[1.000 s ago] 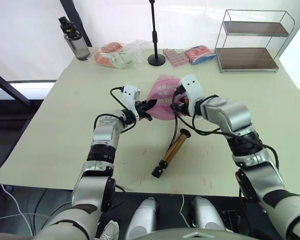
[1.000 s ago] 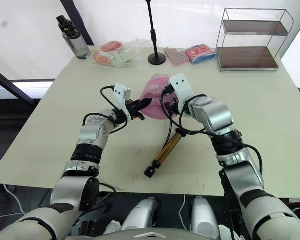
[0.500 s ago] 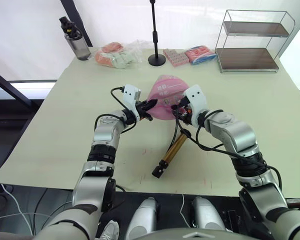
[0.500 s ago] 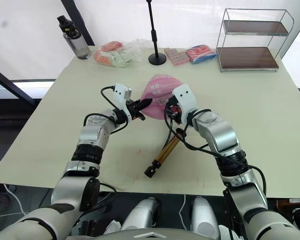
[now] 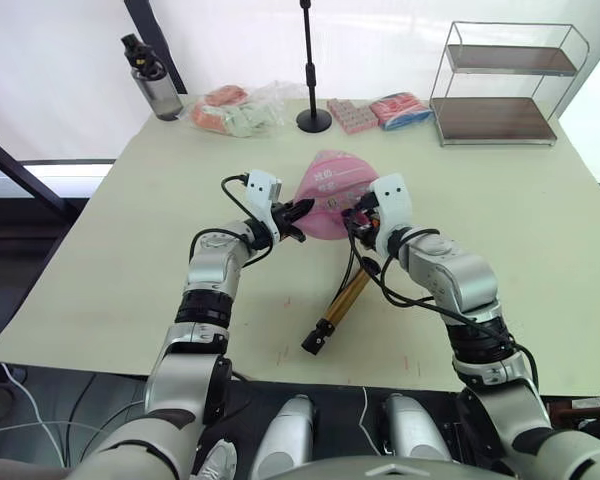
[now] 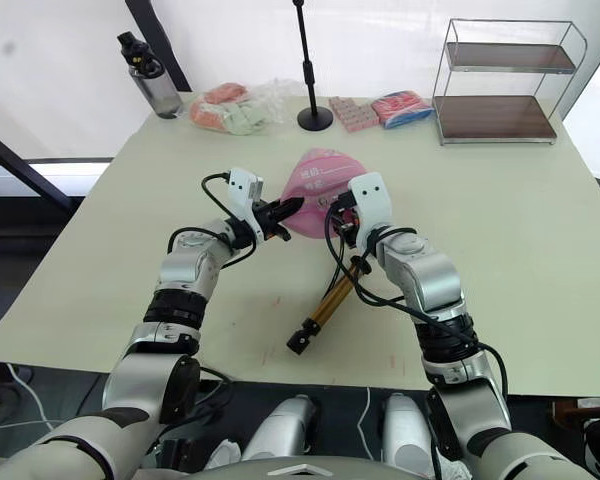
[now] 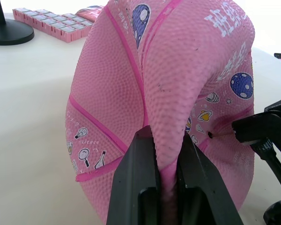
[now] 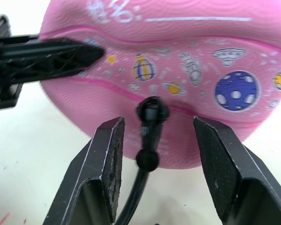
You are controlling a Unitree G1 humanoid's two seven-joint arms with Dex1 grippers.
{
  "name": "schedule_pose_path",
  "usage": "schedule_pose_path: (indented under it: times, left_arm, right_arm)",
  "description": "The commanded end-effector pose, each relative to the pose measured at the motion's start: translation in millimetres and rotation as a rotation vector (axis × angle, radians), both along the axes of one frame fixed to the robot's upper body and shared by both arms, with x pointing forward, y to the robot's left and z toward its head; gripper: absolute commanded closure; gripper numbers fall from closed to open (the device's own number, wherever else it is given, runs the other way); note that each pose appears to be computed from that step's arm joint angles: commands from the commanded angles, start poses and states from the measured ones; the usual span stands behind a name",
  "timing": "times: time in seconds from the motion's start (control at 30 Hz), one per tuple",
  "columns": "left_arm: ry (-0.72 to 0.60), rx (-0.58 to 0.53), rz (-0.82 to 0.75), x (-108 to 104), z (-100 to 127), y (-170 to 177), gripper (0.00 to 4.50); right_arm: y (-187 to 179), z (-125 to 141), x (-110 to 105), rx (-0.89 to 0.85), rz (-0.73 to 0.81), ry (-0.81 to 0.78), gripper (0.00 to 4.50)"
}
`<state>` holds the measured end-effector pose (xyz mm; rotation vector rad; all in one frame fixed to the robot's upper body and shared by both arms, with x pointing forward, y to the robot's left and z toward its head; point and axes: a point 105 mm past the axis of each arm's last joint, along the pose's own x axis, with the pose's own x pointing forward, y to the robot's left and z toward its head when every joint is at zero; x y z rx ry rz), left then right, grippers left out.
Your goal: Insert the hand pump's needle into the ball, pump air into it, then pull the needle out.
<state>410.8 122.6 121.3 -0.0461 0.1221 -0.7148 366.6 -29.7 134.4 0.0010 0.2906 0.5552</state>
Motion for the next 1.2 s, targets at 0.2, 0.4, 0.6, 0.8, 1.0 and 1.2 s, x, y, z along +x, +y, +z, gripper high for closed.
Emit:
schedule_pose_path:
  times: [0.2,0.4,0.6,0.8,1.0,1.2]
  left_arm:
    - [0.089,0.038,-0.022,-8.6,-27.3,-3.6,4.50]
    - [0.089,0.038,-0.021,-8.7,-27.8,-3.2,4.50]
    - [0.089,0.040,-0.019,-8.5,-28.2,-2.8,4.50]
    - [0.090,0.041,-0.019,-8.1,-28.5,-3.2,4.50]
    - [0.090,0.041,-0.020,-8.2,-29.0,-3.4,4.50]
    - [0.092,0.040,-0.022,-9.1,-30.0,-4.5,4.50]
  right_arm:
    - [12.9,12.2,5.5,0.068,0.018,0.012,2.08]
    - [16.4,11.4,10.1,0.074,0.021,0.039,2.08]
    - [17.4,12.6,13.9,0.078,0.020,0.043,2.08]
    - [18.9,13.1,14.6,0.074,0.029,0.044,2.08]
    - [18.6,13.1,14.8,0.069,0.027,0.042,2.08]
    - [18.1,13.7,14.5,0.068,0.026,0.039,2.08]
